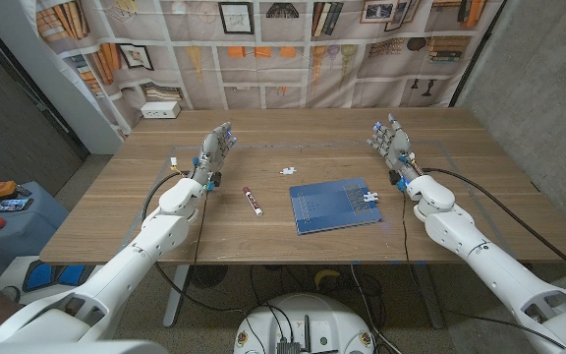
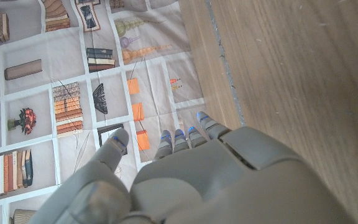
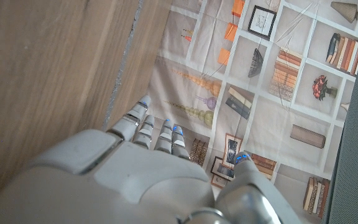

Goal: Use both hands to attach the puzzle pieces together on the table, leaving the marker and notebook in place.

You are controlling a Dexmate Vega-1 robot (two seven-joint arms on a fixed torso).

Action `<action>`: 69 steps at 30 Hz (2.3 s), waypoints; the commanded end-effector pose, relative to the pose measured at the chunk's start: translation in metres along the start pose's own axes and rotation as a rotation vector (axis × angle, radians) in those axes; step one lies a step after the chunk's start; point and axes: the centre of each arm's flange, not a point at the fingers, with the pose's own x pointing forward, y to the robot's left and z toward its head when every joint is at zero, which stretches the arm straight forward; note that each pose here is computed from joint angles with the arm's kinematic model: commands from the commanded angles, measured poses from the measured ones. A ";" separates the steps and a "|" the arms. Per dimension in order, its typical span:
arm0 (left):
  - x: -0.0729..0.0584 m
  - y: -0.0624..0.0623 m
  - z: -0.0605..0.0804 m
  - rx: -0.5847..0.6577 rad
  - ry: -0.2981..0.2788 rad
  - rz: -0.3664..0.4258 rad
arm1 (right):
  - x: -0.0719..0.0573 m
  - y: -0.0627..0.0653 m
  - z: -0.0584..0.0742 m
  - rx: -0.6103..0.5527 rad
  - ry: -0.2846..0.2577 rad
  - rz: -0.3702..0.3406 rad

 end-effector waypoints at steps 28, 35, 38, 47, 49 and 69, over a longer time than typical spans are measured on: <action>-0.006 0.010 0.013 0.024 -0.030 0.043 | -0.033 0.004 0.038 -0.421 -0.040 0.099; -0.006 0.009 0.012 0.024 -0.021 0.050 | -0.041 -0.005 0.044 -0.503 -0.052 0.113; -0.006 0.009 0.011 0.009 -0.027 0.058 | -0.044 -0.006 0.046 -0.541 -0.064 0.125; -0.006 0.013 0.013 0.005 -0.037 0.049 | -0.052 -0.009 0.053 -0.642 -0.094 0.152; -0.008 0.015 0.013 0.007 -0.032 0.054 | -0.054 -0.009 0.054 -0.652 -0.098 0.158; -0.015 0.018 0.016 0.012 0.010 0.086 | -0.091 -0.021 0.061 -0.852 -0.138 0.161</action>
